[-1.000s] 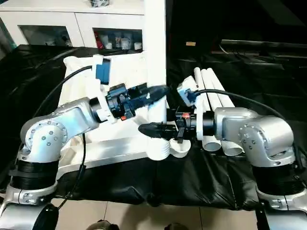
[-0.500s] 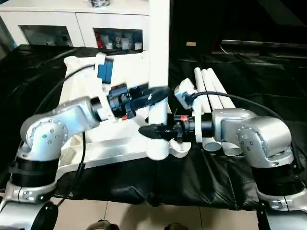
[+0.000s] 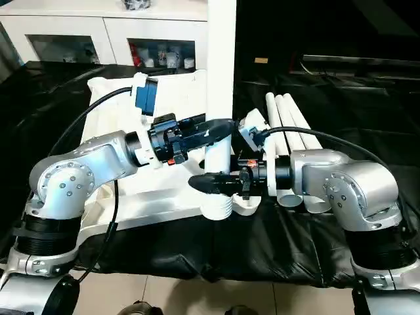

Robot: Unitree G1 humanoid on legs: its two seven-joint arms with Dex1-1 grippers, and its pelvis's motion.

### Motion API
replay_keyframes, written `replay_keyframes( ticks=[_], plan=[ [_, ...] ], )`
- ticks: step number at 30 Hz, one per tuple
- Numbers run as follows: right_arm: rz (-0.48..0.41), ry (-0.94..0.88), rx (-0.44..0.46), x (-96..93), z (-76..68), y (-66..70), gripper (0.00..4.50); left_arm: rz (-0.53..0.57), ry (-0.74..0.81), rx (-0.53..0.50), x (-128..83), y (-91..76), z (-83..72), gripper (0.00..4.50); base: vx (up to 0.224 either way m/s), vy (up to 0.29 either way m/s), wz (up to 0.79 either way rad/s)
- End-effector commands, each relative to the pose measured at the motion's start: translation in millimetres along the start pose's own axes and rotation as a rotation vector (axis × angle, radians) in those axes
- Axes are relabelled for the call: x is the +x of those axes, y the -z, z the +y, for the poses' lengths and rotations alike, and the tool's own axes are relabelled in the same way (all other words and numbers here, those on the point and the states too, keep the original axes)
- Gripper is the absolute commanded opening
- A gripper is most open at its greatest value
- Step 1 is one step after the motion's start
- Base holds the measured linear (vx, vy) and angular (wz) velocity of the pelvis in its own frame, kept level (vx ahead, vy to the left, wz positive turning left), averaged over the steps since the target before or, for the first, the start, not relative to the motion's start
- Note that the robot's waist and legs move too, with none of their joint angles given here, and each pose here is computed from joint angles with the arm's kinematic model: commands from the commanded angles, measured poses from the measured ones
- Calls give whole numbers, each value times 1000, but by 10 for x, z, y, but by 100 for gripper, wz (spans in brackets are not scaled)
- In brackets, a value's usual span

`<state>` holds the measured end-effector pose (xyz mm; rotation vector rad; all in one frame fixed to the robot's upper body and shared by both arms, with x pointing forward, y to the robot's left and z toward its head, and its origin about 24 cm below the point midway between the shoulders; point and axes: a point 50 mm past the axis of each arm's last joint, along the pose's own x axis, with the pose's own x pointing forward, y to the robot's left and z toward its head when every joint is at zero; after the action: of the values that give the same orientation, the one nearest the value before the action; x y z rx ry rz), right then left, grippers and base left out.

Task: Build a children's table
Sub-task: Insert table leg to table base

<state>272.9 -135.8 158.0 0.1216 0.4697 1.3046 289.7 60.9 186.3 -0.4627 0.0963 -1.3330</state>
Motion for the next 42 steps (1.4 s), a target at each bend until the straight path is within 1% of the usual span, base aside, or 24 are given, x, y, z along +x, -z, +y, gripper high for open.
replay_keyframes(
  ticks=[1,3,5,8,10,12,13,21,22,23,24,25,26,29,31,33,34,36,37,38,39,40,42],
  plan=[
    [-11,3,-5,-19,8,-22,291,2,21,31,22,-49,-36,190,0,0,0],
    [-9,2,-1,-19,8,-16,291,1,21,32,22,-50,-33,190,0,0,0],
    [-8,3,1,-20,6,-8,256,1,21,33,21,-52,-29,190,0,0,0],
    [-4,7,5,-23,2,3,246,2,20,35,19,-53,-23,190,0,0,0],
    [-3,9,7,-25,0,9,215,2,19,36,18,-53,-18,190,0,0,0],
    [-3,11,8,-26,-2,11,208,2,19,37,19,-53,-17,190,0,0,0],
    [-3,11,8,-26,-3,14,197,1,19,36,19,-55,-17,190,0,0,0],
    [-10,20,-4,-24,-11,26,190,-10,-7,45,24,-65,10,189,0,0,0],
    [-14,26,-9,-22,-15,26,190,-30,-32,17,28,-81,41,189,0,0,0],
    [-14,26,-9,-22,-15,26,190,-30,-32,17,28,-81,41,245,0,0,0],
    [-24,39,-19,-17,-25,26,190,-61,-53,11,35,-111,77,245,0,0,0],
    [-34,48,-25,-14,-33,22,189,-80,-54,11,36,-130,83,266,0,0,0],
    [-41,54,-29,-13,-38,19,189,-91,-51,15,36,-141,83,266,0,0,0],
    [-66,81,-30,-6,-65,11,189,-191,-95,79,52,-246,96,294,0,0,0],
    [-82,107,-15,3,-94,22,189,-277,-126,103,66,-351,99,295,0,0,0],
    [-87,115,-11,6,-103,29,189,-308,-131,112,72,-394,97,295,0,0,0],
    [-99,126,-8,7,-111,37,189,-343,-143,126,69,-445,99,295,0,0,0],
    [-129,157,-6,-2,-134,50,189,-407,-163,137,45,-546,112,295,0,0,0],
    [-156,184,-22,-17,-151,50,189,-433,-175,133,23,-586,130,295,0,0,0],
    [-156,184,-22,-17,-151,50,189,-433,-175,133,23,-586,130,295,0,0,0],
    [-188,212,-40,-35,-168,44,189,-435,-188,140,-2,-599,153,295,0,0,0],
    [-249,320,-82,-102,-234,48,189,-358,-270,226,-75,-526,264,295,0,0,0],
    [-269,367,-92,-135,-265,59,189,-296,-327,299,-108,-465,329,295,0,0,0]
  ],
)
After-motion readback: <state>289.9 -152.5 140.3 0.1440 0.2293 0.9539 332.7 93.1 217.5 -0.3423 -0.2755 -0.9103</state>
